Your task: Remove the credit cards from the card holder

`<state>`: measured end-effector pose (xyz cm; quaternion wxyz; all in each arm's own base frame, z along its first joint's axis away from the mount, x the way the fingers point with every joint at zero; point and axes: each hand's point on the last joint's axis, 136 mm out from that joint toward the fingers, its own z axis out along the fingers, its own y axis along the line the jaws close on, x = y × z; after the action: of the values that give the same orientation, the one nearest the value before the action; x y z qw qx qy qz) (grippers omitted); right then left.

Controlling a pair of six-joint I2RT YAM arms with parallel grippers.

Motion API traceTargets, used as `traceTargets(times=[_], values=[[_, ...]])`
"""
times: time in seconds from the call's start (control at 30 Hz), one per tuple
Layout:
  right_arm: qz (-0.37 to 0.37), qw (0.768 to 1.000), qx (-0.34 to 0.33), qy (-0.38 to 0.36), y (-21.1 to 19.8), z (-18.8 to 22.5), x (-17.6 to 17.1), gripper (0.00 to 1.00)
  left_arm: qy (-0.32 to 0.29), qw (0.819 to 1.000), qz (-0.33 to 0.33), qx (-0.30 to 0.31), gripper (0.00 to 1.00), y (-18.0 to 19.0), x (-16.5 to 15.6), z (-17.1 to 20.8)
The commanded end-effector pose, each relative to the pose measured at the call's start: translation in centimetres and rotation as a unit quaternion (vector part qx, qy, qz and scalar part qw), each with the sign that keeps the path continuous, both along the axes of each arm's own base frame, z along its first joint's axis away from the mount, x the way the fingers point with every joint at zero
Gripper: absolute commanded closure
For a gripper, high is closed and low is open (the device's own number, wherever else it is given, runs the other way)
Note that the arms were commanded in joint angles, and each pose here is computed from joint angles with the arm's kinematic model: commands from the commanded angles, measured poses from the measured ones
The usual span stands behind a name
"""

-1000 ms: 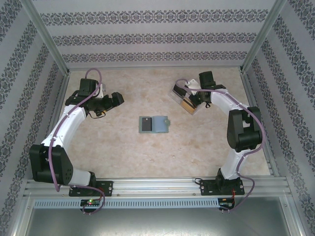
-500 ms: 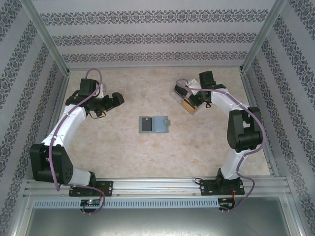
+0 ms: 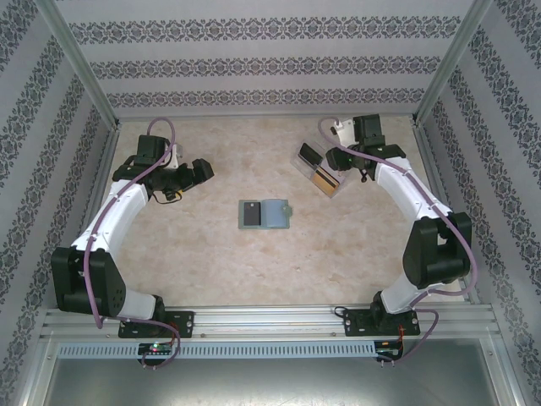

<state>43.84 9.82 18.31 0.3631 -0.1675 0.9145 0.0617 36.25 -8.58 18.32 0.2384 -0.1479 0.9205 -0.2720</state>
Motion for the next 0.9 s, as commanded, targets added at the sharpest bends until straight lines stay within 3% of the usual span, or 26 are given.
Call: traceTargets(times=[0.0, 0.1, 0.3, 0.53, 0.63, 0.87], values=[[-0.067, 0.995, 0.064, 0.036, 2.3, -0.6, -1.7, 0.50, 0.002, 1.000, 0.004, -0.004, 0.00, 0.4, 0.2, -0.1], [-0.119, 0.986, 0.093, 0.070, 4.8, -1.3, -3.2, 0.45, 0.007, 1.000, 0.003, -0.010, 0.00, 0.2, 0.1, -0.3], [-0.133, 0.967, 0.175, 0.132, 12.2, -4.1, -5.9, 0.44, 0.020, 0.999, -0.004, -0.031, 0.00, -0.4, 0.2, -1.0], [-0.111, 0.942, 0.219, 0.230, 20.4, -9.1, -8.2, 0.51, 0.042, 0.997, -0.013, -0.062, 0.01, -1.5, 0.4, -2.2], [-0.103, 0.927, 0.247, 0.265, 22.6, -10.6, -8.5, 0.55, 0.055, 0.996, -0.018, -0.074, 0.02, -2.1, 0.4, -3.0], [-0.106, 0.913, 0.266, 0.290, 23.6, -12.7, -7.9, 0.61, 0.078, 0.993, -0.034, -0.083, 0.05, -4.6, 0.5, -5.0]])
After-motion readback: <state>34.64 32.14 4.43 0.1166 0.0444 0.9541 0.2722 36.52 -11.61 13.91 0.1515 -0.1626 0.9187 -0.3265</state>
